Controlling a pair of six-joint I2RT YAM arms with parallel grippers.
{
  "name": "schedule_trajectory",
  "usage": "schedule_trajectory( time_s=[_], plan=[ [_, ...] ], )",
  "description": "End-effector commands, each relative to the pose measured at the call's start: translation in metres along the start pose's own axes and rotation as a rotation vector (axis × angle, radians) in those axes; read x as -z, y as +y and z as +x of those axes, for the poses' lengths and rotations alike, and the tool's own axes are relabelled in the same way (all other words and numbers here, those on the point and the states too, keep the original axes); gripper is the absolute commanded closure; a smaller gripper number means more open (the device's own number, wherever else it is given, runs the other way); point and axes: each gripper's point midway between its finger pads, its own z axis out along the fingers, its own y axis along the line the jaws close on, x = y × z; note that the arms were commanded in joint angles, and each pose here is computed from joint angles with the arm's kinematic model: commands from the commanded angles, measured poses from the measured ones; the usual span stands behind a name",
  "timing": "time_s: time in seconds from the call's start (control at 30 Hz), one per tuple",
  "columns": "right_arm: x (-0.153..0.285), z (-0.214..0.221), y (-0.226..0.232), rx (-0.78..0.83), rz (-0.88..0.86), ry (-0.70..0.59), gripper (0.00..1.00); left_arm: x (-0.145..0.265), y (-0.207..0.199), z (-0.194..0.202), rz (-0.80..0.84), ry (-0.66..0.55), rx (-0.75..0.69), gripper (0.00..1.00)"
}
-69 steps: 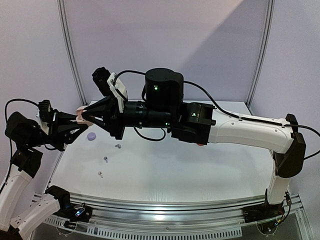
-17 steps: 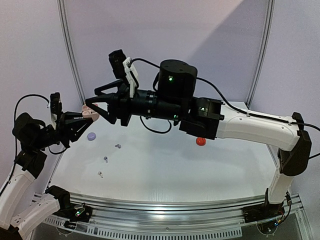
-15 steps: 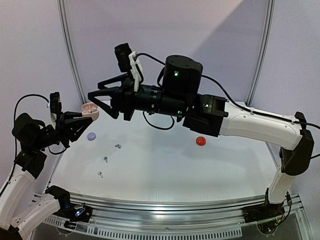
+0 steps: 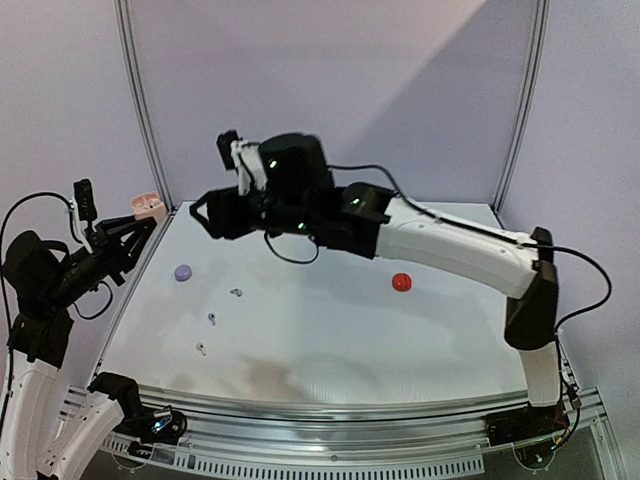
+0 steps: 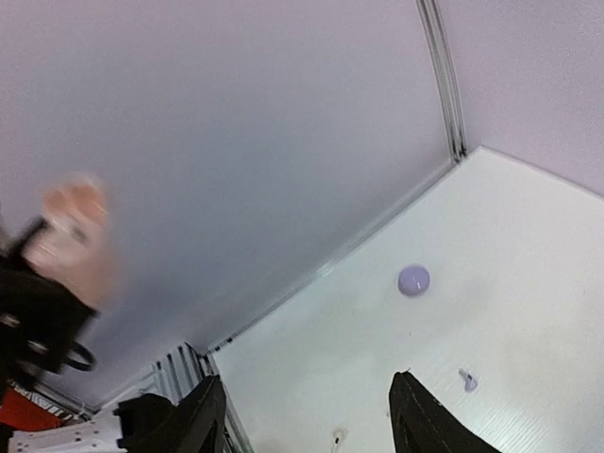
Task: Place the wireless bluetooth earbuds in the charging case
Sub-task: Move the left earbud to the corner of the board.
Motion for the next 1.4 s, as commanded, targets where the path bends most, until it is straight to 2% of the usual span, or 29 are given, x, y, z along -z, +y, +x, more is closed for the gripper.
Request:
schedule_trajectory(
  time_s=[0.0, 0.13, 0.27, 0.47, 0.57, 0.77, 0.93, 1.37],
  plan=[
    [-0.047, 0.119, -0.036, -0.09, 0.147, 0.217, 0.4, 0.014, 0.038, 0.005, -0.237, 0.05, -0.046, 1.0],
    [-0.073, 0.144, -0.014, -0.067, 0.111, 0.213, 0.4, 0.015, 0.038, 0.004, -0.235, 0.043, -0.053, 1.0],
    [-0.097, 0.189, -0.005, -0.045, 0.092, 0.221, 0.4, 0.012, 0.033, 0.004, -0.191, 0.034, -0.039, 1.0],
    [-0.116, 0.254, -0.027, 0.112, 0.166, 0.268, 0.38, 0.008, 0.032, 0.007, -0.165, 0.039, -0.019, 1.0],
    [-0.121, 0.276, -0.038, 0.138, 0.197, 0.284, 0.38, 0.006, 0.03, 0.008, -0.151, 0.045, -0.015, 1.0],
    [-0.127, 0.287, -0.051, 0.189, 0.244, 0.258, 0.37, 0.005, 0.029, 0.009, -0.135, 0.048, -0.011, 1.0],
    [-0.129, 0.31, -0.06, 0.233, 0.259, 0.286, 0.4, 0.004, 0.028, 0.009, -0.127, 0.047, -0.006, 1.0],
    [-0.132, 0.363, -0.086, 0.332, 0.288, 0.371, 0.55, 0.002, 0.03, 0.011, -0.125, 0.049, 0.001, 1.0]
  ],
)
